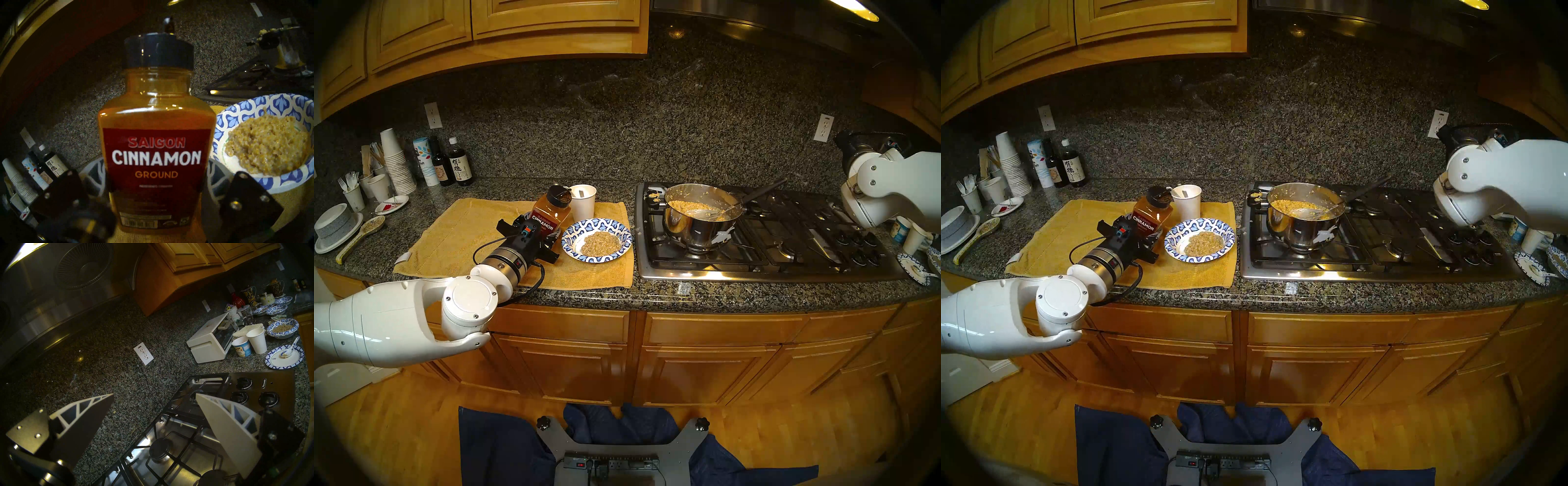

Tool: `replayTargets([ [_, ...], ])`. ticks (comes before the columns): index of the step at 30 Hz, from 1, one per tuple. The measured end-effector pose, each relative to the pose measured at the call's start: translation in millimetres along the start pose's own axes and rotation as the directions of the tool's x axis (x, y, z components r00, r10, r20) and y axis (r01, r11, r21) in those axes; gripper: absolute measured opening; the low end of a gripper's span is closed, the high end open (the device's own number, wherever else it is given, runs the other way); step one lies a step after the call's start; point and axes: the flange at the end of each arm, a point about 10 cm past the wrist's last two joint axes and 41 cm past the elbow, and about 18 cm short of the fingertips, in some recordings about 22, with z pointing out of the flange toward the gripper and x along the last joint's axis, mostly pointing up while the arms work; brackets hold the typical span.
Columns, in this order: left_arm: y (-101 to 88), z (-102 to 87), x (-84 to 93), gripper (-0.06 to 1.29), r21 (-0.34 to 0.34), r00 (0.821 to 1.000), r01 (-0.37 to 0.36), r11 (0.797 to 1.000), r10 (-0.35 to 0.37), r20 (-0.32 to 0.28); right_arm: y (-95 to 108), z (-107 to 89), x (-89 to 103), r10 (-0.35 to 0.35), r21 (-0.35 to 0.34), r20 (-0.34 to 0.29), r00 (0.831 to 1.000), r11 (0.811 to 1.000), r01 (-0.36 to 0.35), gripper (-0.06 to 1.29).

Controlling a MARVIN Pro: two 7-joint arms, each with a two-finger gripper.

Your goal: Scoop oatmeal into bowl and add cinnamon

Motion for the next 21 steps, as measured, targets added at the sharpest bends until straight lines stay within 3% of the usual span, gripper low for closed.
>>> replayTargets([
  [5, 1.8, -3.8, 4.5, 0.7, 0.005, 0.995, -0.092, 0.996, 0.092, -0.028, 0, 0.0, 0.0, 0.0, 0.0, 0.0, 1.0, 1.0, 0.0, 1.24],
  [10, -4.7, -9.3, 4.4, 0.7, 0.028, 0.979, -0.2, 0.979, 0.201, -0.043, 0, 0.0, 0.0, 0.0, 0.0, 0.0, 1.0, 1.0, 0.0, 1.24],
  [18, -14.8, -14.7, 0.5, 0.7, 0.069, 0.934, -0.351, 0.934, 0.354, -0.045, 0, 0.0, 0.0, 0.0, 0.0, 0.0, 1.0, 1.0, 0.0, 1.24],
  [21, -14.9, -15.8, -1.5, 0.7, 0.083, 0.902, -0.424, 0.902, 0.429, -0.051, 0, 0.0, 0.0, 0.0, 0.0, 0.0, 1.0, 1.0, 0.0, 1.24],
])
